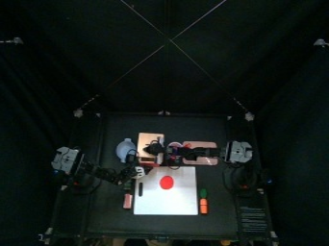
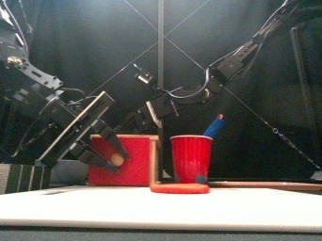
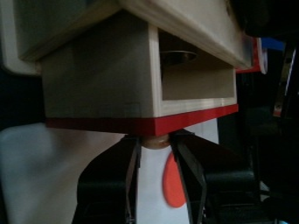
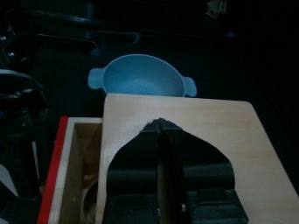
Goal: Get the cutter from the drawer then cut the dough then place the extra dough in the bowl
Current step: Open the drawer
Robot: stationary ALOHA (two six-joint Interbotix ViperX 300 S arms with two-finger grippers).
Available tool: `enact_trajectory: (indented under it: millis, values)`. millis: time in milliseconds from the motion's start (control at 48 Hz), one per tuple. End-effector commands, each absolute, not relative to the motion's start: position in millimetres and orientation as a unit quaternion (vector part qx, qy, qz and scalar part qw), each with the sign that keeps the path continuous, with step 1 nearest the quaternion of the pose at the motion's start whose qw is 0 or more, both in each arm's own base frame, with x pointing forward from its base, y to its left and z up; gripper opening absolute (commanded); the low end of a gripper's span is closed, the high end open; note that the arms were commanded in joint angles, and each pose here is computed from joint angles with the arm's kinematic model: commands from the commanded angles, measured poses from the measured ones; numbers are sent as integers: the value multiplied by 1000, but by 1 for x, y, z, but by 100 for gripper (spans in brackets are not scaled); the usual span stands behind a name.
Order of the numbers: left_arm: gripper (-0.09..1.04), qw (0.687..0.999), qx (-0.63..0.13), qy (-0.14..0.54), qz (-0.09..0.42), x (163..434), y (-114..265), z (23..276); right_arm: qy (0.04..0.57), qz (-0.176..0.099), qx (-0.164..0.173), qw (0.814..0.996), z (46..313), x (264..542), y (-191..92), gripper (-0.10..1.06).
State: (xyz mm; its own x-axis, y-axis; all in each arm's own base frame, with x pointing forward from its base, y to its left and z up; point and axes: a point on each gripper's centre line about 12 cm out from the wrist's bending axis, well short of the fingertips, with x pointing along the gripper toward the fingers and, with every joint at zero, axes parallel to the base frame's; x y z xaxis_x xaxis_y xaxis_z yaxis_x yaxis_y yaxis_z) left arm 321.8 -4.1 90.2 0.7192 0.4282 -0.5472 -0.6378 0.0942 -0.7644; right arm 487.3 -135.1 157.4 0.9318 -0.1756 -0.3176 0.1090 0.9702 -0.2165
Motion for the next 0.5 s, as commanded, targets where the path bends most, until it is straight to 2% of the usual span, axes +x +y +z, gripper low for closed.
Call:
enact_trajectory:
  millis: [21, 500]
  values:
    - [58, 736, -572, 98, 349, 324, -13, 95, 157, -77, -102, 979, 172, 487, -137, -1]
    - [58, 735, -574, 121, 340, 323, -26, 90, 159, -79, -103, 979, 174, 488, -139, -1]
